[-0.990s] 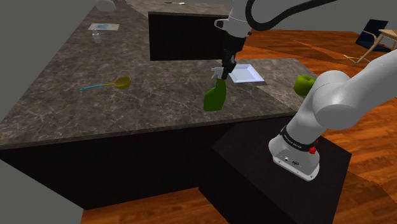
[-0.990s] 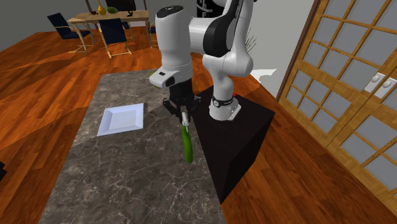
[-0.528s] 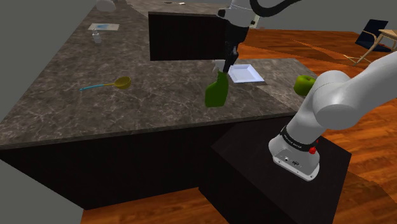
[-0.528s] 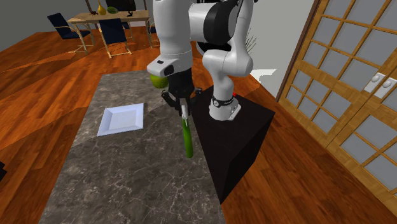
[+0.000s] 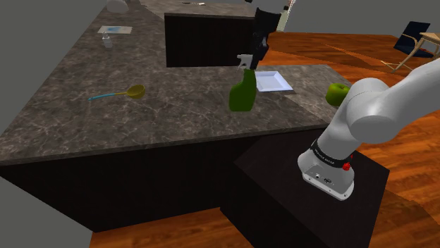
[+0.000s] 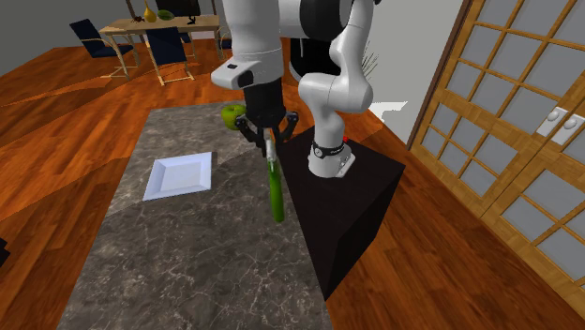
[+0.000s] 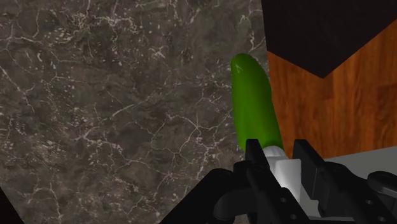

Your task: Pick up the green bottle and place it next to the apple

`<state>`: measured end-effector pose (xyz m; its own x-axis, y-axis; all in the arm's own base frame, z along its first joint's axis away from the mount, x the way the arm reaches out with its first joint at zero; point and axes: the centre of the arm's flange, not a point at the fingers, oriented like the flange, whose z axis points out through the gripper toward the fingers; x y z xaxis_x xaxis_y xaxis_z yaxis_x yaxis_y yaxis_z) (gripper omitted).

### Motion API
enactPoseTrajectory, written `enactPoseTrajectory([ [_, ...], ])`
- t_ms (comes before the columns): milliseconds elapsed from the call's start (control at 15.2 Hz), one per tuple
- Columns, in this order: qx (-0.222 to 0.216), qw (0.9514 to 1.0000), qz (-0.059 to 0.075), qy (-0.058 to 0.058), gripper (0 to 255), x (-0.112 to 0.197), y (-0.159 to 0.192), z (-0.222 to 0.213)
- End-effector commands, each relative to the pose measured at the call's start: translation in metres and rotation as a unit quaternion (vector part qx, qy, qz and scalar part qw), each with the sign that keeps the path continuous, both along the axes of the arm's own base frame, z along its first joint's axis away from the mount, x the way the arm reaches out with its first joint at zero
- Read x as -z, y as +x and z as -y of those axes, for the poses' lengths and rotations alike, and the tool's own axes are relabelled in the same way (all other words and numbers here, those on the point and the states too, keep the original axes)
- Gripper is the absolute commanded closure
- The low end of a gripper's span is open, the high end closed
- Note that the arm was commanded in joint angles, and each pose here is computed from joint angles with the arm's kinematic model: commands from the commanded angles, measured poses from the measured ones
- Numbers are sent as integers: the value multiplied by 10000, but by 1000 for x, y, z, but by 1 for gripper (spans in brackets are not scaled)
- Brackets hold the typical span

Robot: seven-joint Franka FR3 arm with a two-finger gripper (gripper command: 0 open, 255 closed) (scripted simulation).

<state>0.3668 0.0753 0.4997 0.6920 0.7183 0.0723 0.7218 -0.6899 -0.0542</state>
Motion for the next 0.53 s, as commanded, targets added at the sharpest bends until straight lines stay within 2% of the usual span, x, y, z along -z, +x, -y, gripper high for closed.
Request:
enactPoseTrajectory([
  [0,0,10000,-2,0,255,-10,0,0],
  [462,0,10000,-2,0,255,-47,0,0],
])
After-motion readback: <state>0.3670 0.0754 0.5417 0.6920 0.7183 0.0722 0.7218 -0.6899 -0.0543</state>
